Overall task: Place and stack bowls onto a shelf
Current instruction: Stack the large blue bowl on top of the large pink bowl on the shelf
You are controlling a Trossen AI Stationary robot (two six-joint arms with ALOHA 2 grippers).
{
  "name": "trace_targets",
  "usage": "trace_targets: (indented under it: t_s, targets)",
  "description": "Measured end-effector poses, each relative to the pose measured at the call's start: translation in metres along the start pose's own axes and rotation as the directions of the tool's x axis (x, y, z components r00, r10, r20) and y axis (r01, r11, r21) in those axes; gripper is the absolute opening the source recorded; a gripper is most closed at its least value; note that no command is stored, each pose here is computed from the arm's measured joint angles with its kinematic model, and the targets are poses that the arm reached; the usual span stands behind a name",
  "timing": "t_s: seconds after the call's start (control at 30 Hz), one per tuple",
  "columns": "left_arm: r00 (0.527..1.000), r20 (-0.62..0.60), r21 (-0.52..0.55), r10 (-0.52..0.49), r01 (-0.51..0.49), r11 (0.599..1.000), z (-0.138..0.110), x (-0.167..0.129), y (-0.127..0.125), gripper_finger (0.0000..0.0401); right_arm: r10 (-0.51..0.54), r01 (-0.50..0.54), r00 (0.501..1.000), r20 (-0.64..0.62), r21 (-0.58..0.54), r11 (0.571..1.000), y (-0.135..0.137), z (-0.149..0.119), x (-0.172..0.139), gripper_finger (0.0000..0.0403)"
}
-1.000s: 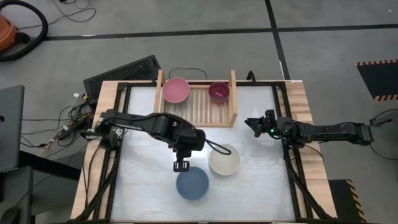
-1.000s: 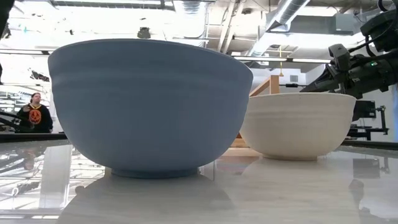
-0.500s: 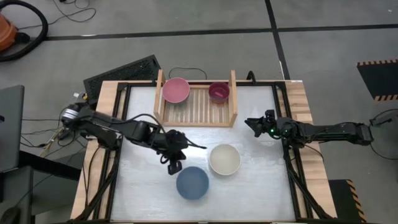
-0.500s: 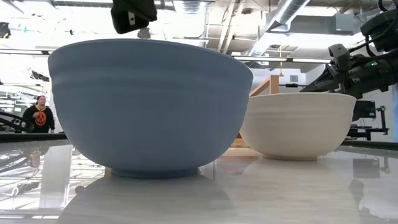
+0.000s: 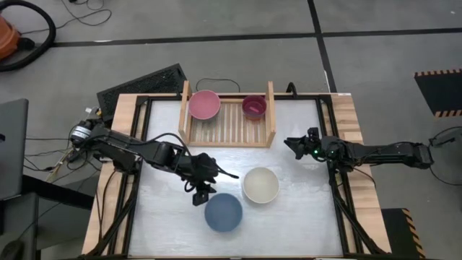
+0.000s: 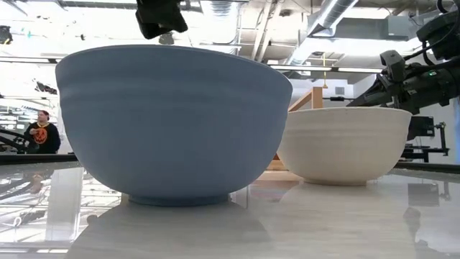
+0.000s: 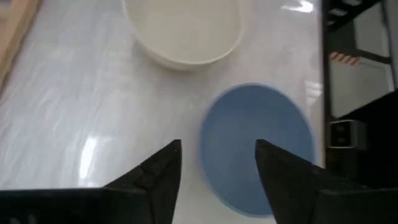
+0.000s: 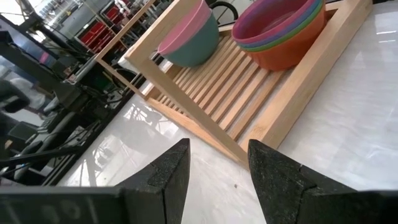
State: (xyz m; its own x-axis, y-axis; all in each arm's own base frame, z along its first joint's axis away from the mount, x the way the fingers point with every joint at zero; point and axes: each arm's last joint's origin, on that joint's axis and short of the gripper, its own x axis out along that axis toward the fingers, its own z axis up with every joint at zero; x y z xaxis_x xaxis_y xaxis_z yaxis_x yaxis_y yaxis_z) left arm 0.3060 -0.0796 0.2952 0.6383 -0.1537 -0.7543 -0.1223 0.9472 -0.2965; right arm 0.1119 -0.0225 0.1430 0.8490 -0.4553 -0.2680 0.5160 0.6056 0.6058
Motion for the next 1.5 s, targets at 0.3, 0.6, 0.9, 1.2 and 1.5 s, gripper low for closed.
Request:
trace_targets:
  t_s: [0.3, 0.6, 0.9, 1.2, 1.5]
  targets:
    - [0.995, -0.099, -0.021, -0.028, 0.026, 0.999, -0.005, 0.044, 0.000, 0.0206, 0.019, -0.019, 1.000, -0.023, 0.017, 1.000, 0.000, -0.001, 0.000, 0.0189]
    - [0.988, -0.153, 0.017, 0.029, -0.026, 1.000, -0.011, 0.073, 0.005, 0.0206, 0.057, -0.056, 0.996, -0.072, 0.024, 0.998, 0.001, -0.003, 0.000, 0.0189]
    - [0.981, -0.196, 0.062, 0.008, 0.005, 0.998, -0.016, 0.095, 0.007, 0.0204, 0.056, -0.054, 0.995, -0.080, 0.022, 0.998, 0.001, -0.003, 0.000, 0.0189]
    - [0.957, -0.288, 0.078, -0.004, 0.028, 0.997, -0.023, 0.121, 0.023, 0.0096, 0.066, -0.065, 0.993, -0.094, 0.022, 0.998, 0.001, -0.004, 0.000, 0.0189]
    - [0.946, -0.304, 0.005, -0.109, 0.116, 0.993, -0.018, 0.128, 0.032, 0.0006, 0.066, -0.065, 0.993, -0.095, 0.019, 0.998, 0.001, -0.004, 0.000, 0.0189]
